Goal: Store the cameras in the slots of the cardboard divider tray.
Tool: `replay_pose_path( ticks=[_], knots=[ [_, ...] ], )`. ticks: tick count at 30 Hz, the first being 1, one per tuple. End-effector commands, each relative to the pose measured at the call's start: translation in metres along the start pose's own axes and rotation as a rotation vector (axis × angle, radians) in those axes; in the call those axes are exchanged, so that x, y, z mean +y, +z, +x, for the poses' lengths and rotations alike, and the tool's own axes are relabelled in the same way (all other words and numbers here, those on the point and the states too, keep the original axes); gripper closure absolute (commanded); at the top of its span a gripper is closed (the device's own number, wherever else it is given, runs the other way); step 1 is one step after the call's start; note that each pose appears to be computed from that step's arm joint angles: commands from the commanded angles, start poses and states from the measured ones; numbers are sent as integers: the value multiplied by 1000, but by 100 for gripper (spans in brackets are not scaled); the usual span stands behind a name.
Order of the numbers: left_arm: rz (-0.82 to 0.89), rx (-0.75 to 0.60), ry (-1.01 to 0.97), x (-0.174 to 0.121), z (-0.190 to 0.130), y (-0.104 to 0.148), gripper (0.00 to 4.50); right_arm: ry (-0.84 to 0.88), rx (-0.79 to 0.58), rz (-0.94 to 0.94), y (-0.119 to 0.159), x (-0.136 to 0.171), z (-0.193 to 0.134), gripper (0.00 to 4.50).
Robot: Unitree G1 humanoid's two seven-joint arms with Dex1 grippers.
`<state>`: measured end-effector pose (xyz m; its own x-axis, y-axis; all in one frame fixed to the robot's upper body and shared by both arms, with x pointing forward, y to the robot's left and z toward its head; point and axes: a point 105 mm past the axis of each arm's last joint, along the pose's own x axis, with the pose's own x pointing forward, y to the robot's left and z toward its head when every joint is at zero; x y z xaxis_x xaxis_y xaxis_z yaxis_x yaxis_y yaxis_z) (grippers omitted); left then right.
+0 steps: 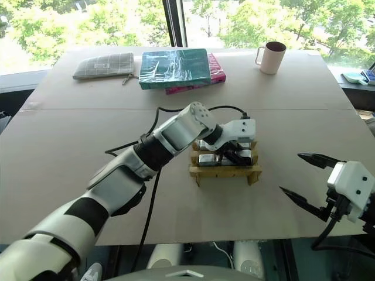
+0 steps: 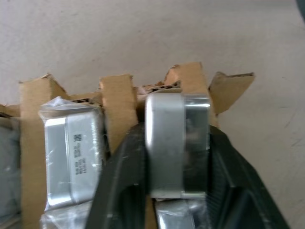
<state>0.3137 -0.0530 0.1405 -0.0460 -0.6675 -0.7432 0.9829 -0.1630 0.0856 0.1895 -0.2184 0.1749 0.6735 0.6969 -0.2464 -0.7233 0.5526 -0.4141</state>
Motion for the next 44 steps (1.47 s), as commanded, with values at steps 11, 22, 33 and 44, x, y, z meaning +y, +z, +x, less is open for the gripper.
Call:
replay_pose_path(
  ticks=[11, 22, 33, 44],
  knots=[
    [-140, -246, 19, -9, -58, 47, 66, 4, -25, -28, 8, 1, 1, 0],
    [-210, -904, 454, 26, -146, 18, 66, -54, -25, 54, -4, 0, 11, 0],
    [-436, -848, 732, -49, -162, -112, 6, -265, -7, 103, -25, -14, 2, 0],
    [-617, -765, 833, -112, -140, -152, 6, -358, -50, 122, -36, -45, 13, 0]
  ],
)
